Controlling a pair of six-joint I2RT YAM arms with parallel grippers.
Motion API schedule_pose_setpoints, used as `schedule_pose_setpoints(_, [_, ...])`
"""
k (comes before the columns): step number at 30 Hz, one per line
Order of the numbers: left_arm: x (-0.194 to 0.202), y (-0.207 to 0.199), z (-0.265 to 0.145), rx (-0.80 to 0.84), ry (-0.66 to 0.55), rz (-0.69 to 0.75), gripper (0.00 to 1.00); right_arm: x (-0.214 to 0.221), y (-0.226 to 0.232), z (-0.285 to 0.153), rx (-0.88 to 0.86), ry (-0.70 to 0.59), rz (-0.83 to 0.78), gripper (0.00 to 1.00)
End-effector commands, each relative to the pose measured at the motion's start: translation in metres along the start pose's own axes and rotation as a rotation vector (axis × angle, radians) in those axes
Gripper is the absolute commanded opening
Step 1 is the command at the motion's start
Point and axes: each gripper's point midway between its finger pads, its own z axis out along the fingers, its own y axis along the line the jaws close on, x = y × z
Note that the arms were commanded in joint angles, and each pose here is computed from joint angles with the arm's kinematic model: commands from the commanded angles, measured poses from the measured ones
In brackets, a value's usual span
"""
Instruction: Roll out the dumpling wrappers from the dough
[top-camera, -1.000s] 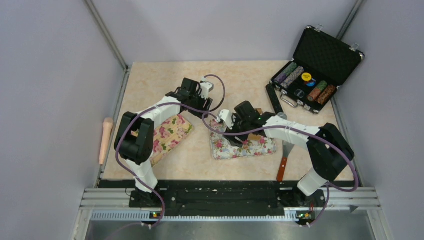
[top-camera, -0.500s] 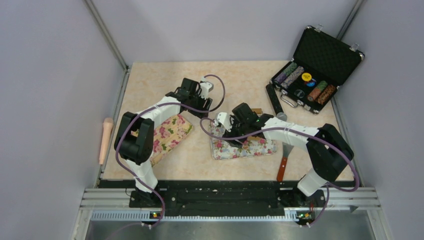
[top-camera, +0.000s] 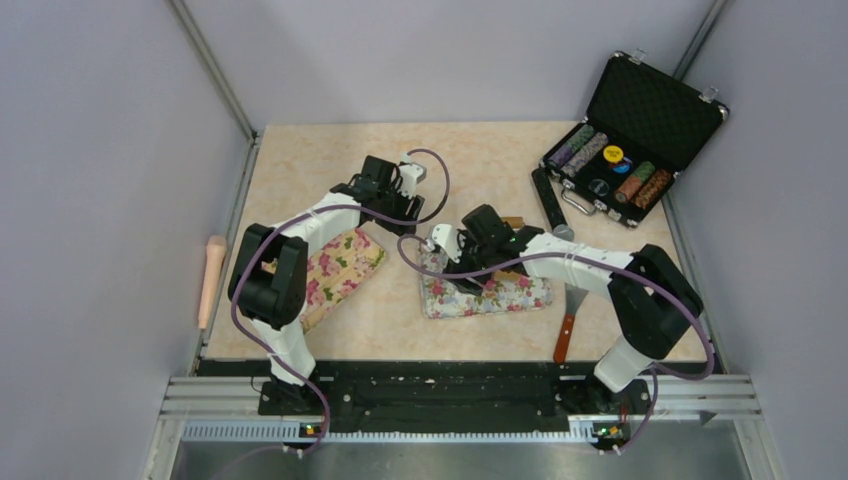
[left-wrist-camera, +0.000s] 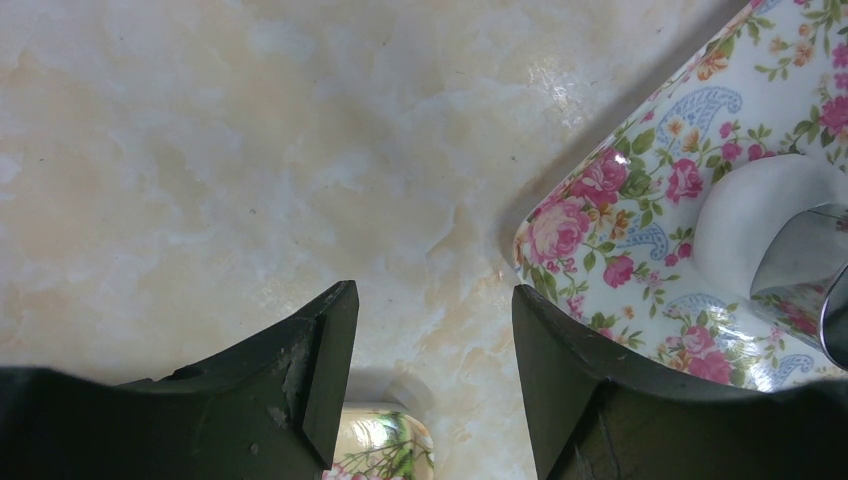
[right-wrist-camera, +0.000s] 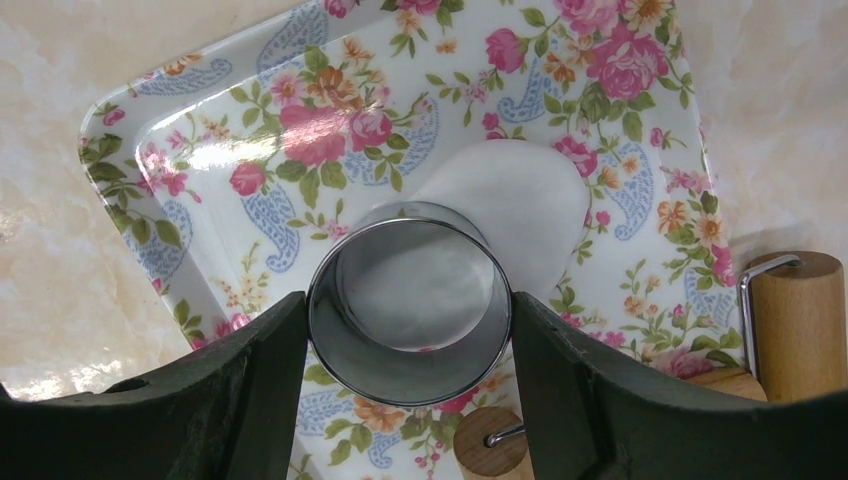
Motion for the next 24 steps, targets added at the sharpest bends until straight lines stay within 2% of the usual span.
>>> schedule_pose_setpoints(1, [-0.022, -0.002, -0.016, 0.006, -0.084, 0.004, 0.63, 0.031, 0.016, 0.015, -0.097, 0.097, 0.05, 0.49])
schedule_pose_setpoints(10, [-0.022, -0.002, -0.017, 0.01, -0.088, 0.002, 0.63, 0.043, 0.019, 0.021, -0.13, 0.15, 0.075, 0.47])
schedule_pose_setpoints(24, [-0.024, -0.001, -0.021, 0.012, -0.098, -0.004, 0.63, 0.071, 0.0, 0.019, -0.021, 0.292, 0.162, 0.42])
